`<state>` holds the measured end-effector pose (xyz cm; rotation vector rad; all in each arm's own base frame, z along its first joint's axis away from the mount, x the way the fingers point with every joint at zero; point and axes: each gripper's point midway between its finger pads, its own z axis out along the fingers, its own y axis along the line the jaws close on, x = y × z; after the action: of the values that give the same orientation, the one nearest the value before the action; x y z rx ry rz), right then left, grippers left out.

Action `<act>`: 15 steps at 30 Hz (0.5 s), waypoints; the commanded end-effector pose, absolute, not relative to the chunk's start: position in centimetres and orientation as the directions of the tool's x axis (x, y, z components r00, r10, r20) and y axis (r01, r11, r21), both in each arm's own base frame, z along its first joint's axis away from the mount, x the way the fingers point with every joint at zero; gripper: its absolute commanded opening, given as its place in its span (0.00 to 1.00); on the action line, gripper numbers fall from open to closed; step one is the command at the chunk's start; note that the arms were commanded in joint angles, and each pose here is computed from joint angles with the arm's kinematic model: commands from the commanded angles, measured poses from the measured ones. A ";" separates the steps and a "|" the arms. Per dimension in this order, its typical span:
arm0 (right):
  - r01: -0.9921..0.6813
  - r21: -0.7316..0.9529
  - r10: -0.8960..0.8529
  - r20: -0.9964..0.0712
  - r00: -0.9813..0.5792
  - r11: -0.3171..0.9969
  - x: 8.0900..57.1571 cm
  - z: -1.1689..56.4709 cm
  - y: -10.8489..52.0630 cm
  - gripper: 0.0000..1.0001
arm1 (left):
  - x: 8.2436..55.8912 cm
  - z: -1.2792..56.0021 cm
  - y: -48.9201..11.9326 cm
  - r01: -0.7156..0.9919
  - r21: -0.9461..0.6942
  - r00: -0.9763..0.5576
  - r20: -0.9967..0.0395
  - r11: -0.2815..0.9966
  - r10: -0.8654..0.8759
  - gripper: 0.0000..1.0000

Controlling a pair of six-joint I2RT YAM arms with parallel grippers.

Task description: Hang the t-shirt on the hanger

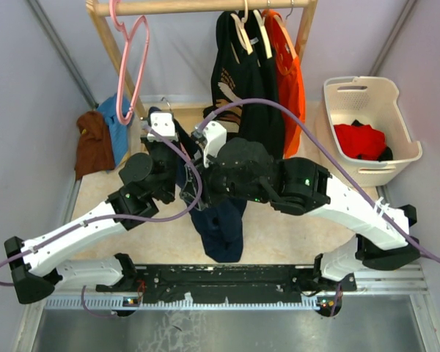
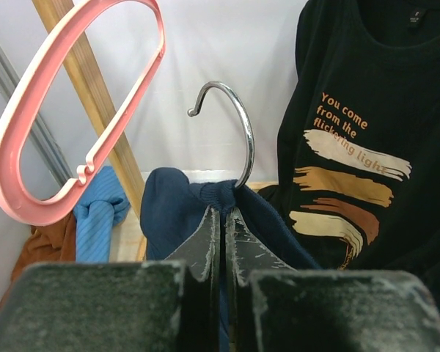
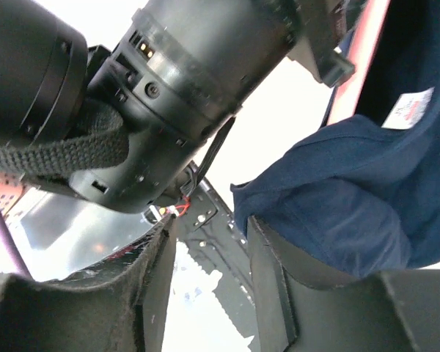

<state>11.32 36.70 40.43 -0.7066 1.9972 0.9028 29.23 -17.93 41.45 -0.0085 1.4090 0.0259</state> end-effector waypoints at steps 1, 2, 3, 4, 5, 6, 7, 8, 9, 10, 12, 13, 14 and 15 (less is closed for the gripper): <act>-0.812 0.418 -0.102 -0.863 -0.495 0.406 8.3 43.4 37.7 0.48 | 28.6 42.9 -17.2 -0.010 -0.065 0.194 -0.979 0.998 -0.062 0.00; -0.809 0.418 -0.109 -0.859 -0.500 0.414 8.3 43.1 37.5 0.51 | 28.5 42.9 -17.1 -0.006 -0.071 0.196 -0.978 0.997 -0.068 0.00; -0.804 0.418 -0.113 -0.856 -0.504 0.423 8.3 42.8 37.3 0.53 | 28.4 43.1 -17.0 -0.003 -0.079 0.198 -0.977 0.997 -0.077 0.00; -0.800 0.417 -0.115 -0.854 -0.507 0.431 8.4 42.6 37.0 0.54 | 28.4 43.2 -17.0 0.000 -0.086 0.198 -0.976 0.996 -0.084 0.00; -0.797 0.417 -0.120 -0.851 -0.511 0.436 8.3 42.3 36.8 0.56 | 28.3 43.3 -16.9 0.005 -0.097 0.201 -0.975 0.995 -0.096 0.00; -0.794 0.418 -0.128 -0.846 -0.517 0.440 8.2 42.0 36.6 0.57 | 28.2 43.5 -16.8 0.013 -0.108 0.205 -0.973 0.994 -0.109 0.00; -0.793 0.421 -0.139 -0.841 -0.524 0.440 8.0 41.7 36.4 0.59 | 28.0 43.7 -16.8 0.021 -0.120 0.208 -0.970 0.992 -0.122 0.00; -0.799 0.429 -0.159 -0.833 -0.530 0.421 7.5 41.5 36.4 0.61 | 27.9 43.8 -16.7 0.027 -0.128 0.210 -0.969 0.991 -0.131 0.00; -0.802 0.438 -0.178 -0.823 -0.539 0.406 7.0 41.2 36.4 0.63 | 27.8 43.9 -16.6 0.034 -0.139 0.212 -0.967 0.990 -0.143 0.00; -0.801 0.447 -0.197 -0.811 -0.551 0.398 6.6 40.7 36.3 0.65 | 27.7 44.1 -16.6 0.040 -0.147 0.213 -0.965 0.988 -0.152 0.00; -0.789 0.457 -0.216 -0.792 -0.571 0.410 6.4 40.0 36.0 0.67 | 27.5 44.2 -16.5 0.058 -0.168 0.216 -0.960 0.984 -0.177 0.00; -0.776 0.457 -0.206 -0.789 -0.579 0.435 6.7 39.8 35.7 0.68 | 27.3 44.3 -16.5 0.067 -0.181 0.217 -0.957 0.981 -0.191 0.00; -0.764 0.448 -0.190 -0.792 -0.580 0.464 7.2 39.7 35.2 0.68 | 27.2 44.4 -16.4 0.074 -0.190 0.216 -0.955 0.979 -0.202 0.00; -0.746 0.442 -0.156 -0.800 -0.579 0.498 7.8 40.0 34.4 0.68 | 27.1 44.4 -16.4 0.081 -0.195 0.214 -0.954 0.977 -0.208 0.00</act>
<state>7.90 36.48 38.44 -0.8178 2.0522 1.0475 27.94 -16.72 42.77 -0.0626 1.3855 -0.0848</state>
